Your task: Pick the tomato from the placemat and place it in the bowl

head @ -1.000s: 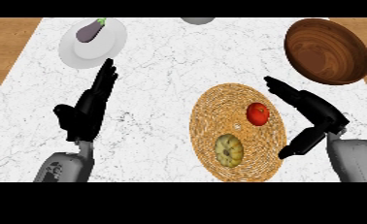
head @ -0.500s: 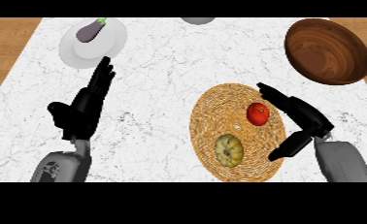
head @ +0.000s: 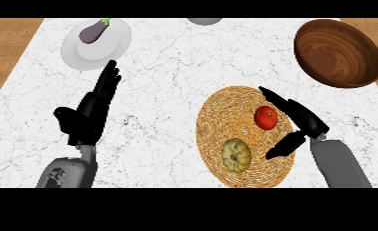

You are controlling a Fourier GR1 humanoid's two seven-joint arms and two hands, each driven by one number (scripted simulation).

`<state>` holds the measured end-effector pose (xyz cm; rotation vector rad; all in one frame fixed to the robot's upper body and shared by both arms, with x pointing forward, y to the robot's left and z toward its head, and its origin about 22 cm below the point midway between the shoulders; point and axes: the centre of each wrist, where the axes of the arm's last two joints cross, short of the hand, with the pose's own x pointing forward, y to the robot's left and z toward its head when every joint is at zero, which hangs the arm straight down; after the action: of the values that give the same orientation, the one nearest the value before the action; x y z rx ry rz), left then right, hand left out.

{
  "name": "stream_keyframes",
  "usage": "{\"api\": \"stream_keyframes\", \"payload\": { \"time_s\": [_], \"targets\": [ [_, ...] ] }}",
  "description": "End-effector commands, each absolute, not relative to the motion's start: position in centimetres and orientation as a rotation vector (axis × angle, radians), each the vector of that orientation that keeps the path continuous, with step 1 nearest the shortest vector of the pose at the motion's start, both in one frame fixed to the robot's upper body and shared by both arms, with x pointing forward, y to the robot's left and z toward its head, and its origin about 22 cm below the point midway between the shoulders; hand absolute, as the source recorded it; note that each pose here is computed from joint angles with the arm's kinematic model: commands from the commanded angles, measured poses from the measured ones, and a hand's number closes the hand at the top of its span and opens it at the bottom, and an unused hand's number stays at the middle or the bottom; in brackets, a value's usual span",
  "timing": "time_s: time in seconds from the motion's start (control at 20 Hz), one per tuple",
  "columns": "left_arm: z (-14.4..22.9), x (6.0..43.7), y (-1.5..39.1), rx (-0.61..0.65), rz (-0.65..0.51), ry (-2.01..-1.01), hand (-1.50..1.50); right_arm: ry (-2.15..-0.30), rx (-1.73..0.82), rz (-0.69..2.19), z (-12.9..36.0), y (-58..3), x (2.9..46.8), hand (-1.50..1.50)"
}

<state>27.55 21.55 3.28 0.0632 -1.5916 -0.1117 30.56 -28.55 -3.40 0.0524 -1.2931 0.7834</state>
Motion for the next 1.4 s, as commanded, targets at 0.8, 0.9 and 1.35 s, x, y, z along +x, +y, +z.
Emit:
{"api": "stream_keyframes", "payload": {
  "time_s": [0.8, 0.9, 1.35],
  "targets": [
    [3.2, 27.9, 20.7, 0.053, -0.117, -1.589, 0.00, -1.378, 0.021, 0.900, -5.4, -24.4, 32.2, 1.50],
    [3.7, 28.0, 21.5, 0.068, -0.132, -1.603, 0.00, -1.341, -0.178, 0.621, -4.4, -22.8, 33.7, 1.50],
    [2.5, 27.5, 19.6, 0.014, -0.159, -1.605, 0.00, -1.456, -0.664, 0.056, 3.7, -16.8, 40.1, 1.50]
  ]
}}
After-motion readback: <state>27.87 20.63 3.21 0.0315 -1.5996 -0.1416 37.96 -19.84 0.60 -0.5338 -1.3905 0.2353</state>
